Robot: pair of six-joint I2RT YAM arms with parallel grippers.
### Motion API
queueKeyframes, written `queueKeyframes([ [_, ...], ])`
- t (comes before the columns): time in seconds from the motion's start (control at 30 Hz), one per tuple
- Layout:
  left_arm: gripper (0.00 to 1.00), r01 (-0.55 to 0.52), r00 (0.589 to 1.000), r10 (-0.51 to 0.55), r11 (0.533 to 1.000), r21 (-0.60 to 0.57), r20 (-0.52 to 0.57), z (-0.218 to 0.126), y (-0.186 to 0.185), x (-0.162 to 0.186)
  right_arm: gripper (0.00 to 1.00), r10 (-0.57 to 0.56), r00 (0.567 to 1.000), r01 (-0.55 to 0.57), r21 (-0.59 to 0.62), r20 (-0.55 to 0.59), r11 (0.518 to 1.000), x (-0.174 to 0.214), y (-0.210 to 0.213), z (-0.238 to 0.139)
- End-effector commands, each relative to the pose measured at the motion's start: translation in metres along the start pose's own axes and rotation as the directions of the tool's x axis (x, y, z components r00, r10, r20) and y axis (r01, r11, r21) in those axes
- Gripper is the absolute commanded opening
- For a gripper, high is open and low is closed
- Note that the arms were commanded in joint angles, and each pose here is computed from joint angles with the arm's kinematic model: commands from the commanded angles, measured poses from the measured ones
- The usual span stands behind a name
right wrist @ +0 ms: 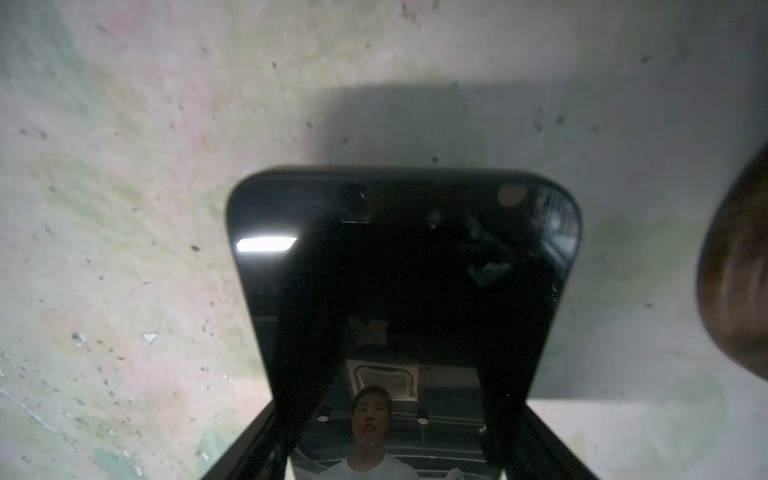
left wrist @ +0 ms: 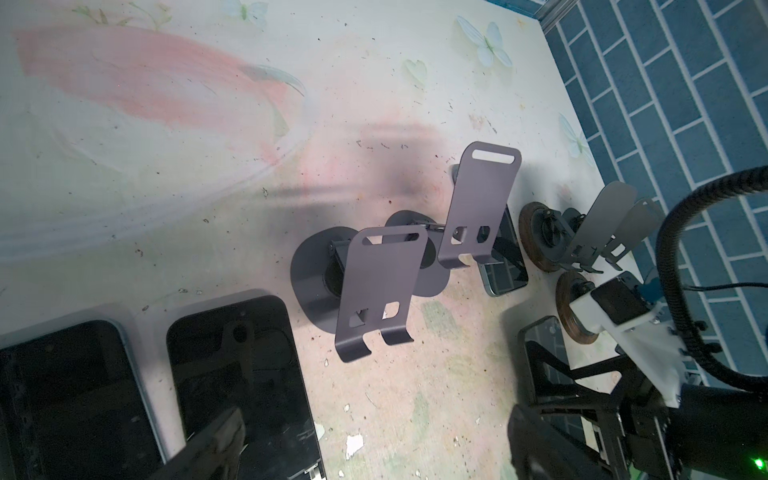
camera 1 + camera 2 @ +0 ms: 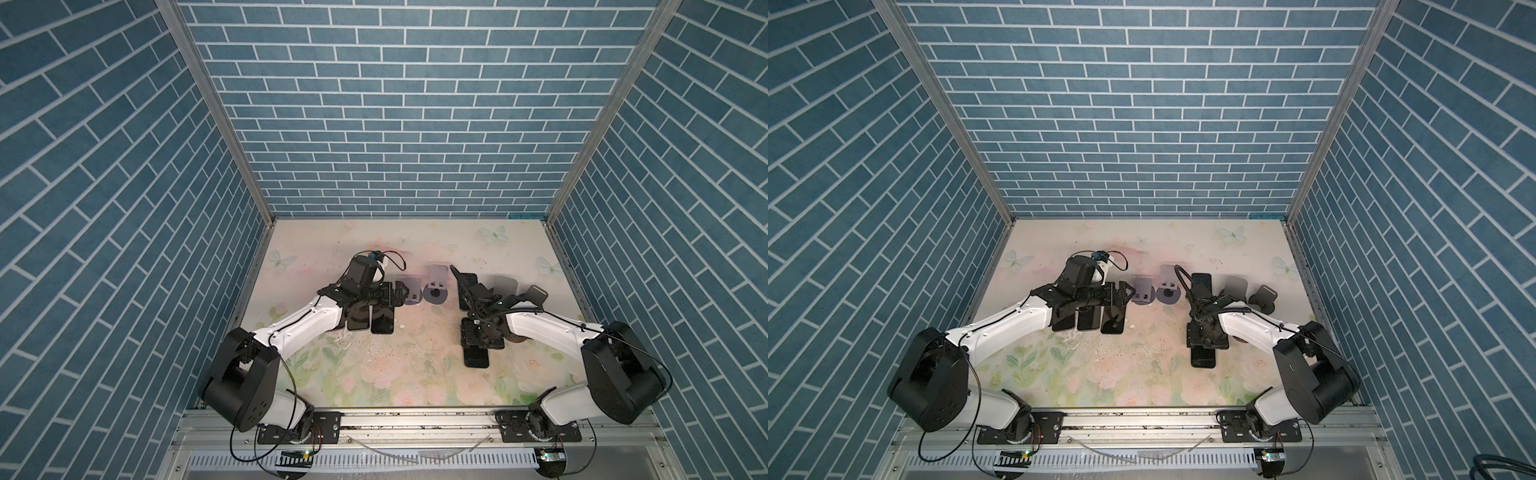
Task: Remove the phone from the phone stand
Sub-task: 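Carry the black phone nearer and lower it flat onto the table with the right gripper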
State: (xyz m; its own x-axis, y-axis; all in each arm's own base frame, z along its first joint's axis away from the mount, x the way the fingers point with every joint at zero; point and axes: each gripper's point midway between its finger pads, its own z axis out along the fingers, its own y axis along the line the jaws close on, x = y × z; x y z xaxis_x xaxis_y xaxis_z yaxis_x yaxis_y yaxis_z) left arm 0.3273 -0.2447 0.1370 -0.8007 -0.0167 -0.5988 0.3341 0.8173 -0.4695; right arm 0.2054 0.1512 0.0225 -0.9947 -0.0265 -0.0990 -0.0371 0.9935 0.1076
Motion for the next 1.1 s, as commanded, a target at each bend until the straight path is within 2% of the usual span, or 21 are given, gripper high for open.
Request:
queueKeyframes([
  [0.0, 1.0, -0.02, 1.0, 0.02, 1.0, 0.005, 0.019, 0.0, -0.005, -0.008, 0.61, 0.022, 1.0, -0.021, 0.004, -0.023, 1.0, 0.004, -0.002, 0.005],
  [0.57, 1.0, -0.018, 1.0, 0.018, 1.0, -0.004, 0.01, 0.004, -0.002, -0.006, 0.65, 0.028, 0.998, -0.024, 0.061, -0.057, 0.998, 0.006, -0.009, 0.016],
  [0.9, 1.0, -0.019, 1.0, 0.019, 1.0, -0.006, 0.003, 0.007, -0.001, -0.005, 0.74, 0.027, 0.998, -0.022, 0.082, -0.062, 0.996, 0.005, -0.012, 0.015],
  [1.07, 1.0, -0.02, 1.0, 0.02, 1.0, -0.006, 0.002, 0.008, -0.001, -0.005, 0.76, 0.025, 0.998, -0.02, 0.085, -0.063, 0.996, 0.003, -0.012, 0.014],
])
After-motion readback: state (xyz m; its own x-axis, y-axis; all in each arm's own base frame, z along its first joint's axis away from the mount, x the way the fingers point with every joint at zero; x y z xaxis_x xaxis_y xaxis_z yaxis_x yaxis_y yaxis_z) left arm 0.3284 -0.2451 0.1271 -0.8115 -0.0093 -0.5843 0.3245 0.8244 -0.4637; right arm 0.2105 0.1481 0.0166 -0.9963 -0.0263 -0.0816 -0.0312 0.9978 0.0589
